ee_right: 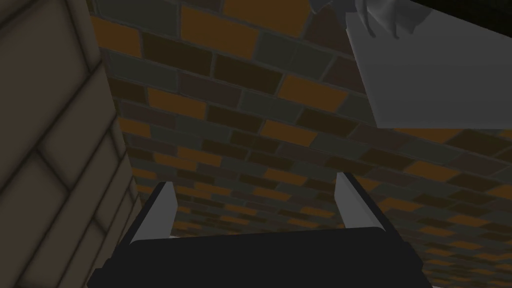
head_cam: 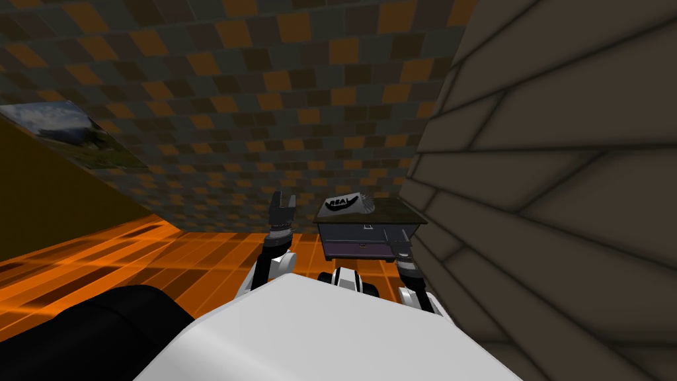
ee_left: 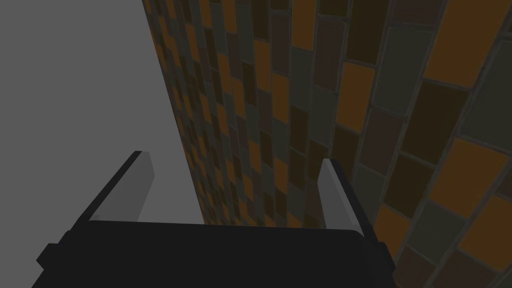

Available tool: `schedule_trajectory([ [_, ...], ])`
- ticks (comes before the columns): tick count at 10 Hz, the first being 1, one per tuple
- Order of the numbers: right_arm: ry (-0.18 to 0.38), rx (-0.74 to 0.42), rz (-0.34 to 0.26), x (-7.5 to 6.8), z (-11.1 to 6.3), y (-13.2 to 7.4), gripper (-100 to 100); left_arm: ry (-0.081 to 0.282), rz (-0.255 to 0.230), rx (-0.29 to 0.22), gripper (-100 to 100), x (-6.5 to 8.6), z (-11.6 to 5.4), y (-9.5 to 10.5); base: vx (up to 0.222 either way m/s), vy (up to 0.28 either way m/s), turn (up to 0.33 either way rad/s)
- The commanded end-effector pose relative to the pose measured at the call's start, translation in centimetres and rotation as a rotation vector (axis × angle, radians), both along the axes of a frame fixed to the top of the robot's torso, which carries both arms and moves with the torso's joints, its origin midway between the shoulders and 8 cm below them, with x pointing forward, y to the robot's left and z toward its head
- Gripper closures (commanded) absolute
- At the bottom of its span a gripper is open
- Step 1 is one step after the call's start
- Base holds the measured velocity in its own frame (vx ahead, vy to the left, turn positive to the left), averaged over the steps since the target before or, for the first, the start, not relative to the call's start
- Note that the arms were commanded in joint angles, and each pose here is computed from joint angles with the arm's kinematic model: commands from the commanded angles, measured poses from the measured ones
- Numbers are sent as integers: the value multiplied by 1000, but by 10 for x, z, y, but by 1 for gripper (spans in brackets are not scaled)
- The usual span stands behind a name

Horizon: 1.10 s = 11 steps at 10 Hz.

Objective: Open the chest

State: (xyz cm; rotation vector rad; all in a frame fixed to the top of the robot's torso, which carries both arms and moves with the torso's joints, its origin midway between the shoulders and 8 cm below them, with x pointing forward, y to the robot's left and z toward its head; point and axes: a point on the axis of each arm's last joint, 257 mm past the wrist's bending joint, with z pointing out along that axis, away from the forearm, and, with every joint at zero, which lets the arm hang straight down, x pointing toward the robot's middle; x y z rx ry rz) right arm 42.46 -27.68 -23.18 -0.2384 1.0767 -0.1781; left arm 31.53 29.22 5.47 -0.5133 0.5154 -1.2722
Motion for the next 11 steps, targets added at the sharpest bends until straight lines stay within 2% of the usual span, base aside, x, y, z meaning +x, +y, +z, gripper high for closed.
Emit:
schedule_trajectory([
  [1, 15, -68, -31, -1, -16, 1, -100, 0, 0, 0, 0, 0, 0, 0, 57, 52, -28],
  [2, 12, -91, -43, -1, -16, 1, -100, 0, 0, 0, 0, 0, 0, 0, 25, 23, 10],
  [4, 27, -142, -63, -4, -30, 4, -100, 0, 0, 0, 0, 0, 0, 0, 53, 37, -37],
  [5, 24, -162, -73, -4, -30, 4, -100, 0, 0, 0, 0, 0, 0, 0, 26, 15, 2],
  [6, 33, -191, -81, -6, -39, 7, -100, 0, 0, 0, 0, 0, 0, 0, 51, 31, -45],
  [8, 37, -231, -100, -6, -43, 6, -100, 0, 0, 0, 0, 0, 0, 0, 42, 29, -7],
  [9, 52, -263, -108, -10, -55, 9, -100, 0, 0, 0, 0, 0, 0, 0, 42, 39, -31],
  [11, 49, -298, -124, -10, -56, 9, -100, 0, 0, 0, 0, 0, 0, 0, 38, 30, -10],
])
